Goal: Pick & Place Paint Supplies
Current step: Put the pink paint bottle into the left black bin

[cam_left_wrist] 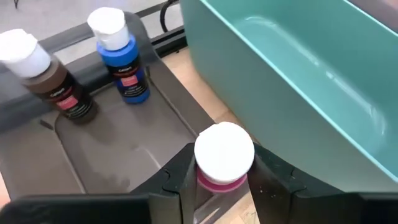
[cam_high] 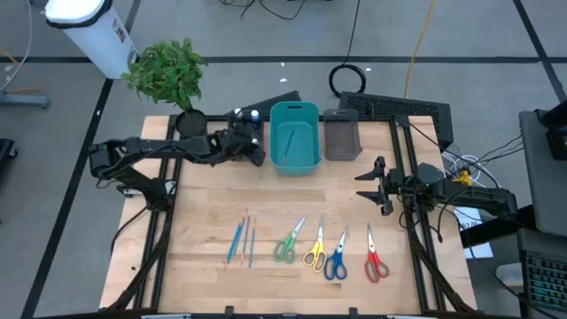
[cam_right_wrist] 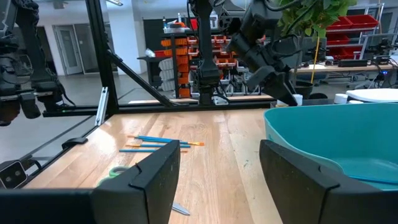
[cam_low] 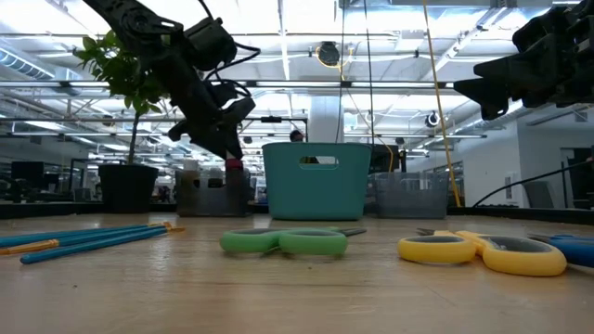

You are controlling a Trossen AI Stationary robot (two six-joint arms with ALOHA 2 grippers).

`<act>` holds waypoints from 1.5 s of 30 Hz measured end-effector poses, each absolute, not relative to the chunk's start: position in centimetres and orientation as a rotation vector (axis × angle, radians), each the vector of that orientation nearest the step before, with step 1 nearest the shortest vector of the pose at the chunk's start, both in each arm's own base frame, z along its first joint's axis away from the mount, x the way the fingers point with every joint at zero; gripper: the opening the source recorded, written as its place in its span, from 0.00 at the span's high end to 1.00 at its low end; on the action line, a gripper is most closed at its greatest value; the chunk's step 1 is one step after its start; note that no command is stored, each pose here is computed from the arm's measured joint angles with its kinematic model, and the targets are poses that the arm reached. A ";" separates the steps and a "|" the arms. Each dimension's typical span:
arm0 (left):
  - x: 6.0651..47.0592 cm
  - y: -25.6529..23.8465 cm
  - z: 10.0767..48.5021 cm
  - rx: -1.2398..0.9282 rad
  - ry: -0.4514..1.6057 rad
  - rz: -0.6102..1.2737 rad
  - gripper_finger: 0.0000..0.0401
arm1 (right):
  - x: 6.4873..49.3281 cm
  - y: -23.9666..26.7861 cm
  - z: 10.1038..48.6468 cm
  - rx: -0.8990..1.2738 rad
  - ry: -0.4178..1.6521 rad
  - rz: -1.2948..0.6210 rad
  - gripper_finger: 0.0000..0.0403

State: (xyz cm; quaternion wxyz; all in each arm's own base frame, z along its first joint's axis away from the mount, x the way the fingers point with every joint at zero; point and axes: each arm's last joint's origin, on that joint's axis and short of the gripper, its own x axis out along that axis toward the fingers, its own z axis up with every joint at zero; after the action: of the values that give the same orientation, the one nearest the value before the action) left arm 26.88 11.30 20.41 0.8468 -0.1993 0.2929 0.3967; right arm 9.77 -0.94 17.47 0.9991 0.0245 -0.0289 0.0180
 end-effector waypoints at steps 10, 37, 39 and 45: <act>27.8 10.7 18.8 -0.325 0.711 0.779 0.67 | 9.8 -0.9 17.5 0.049 -0.058 0.036 0.47; 28.1 10.8 18.2 -0.310 0.725 0.780 0.46 | 9.8 -0.9 17.5 0.049 -0.058 0.036 0.47; 28.1 10.8 18.3 -0.306 0.723 0.780 0.43 | 9.8 -0.9 17.5 0.049 -0.058 0.036 0.47; 27.8 10.7 18.9 -0.308 0.717 0.769 0.36 | 9.8 -0.9 17.5 0.049 -0.058 0.036 0.47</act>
State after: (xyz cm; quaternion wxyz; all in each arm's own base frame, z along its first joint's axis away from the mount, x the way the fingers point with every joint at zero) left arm 27.77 10.65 18.87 0.8537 -0.1466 0.3408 0.3654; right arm 9.76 -0.94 17.47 0.9991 0.0244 -0.0292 0.0182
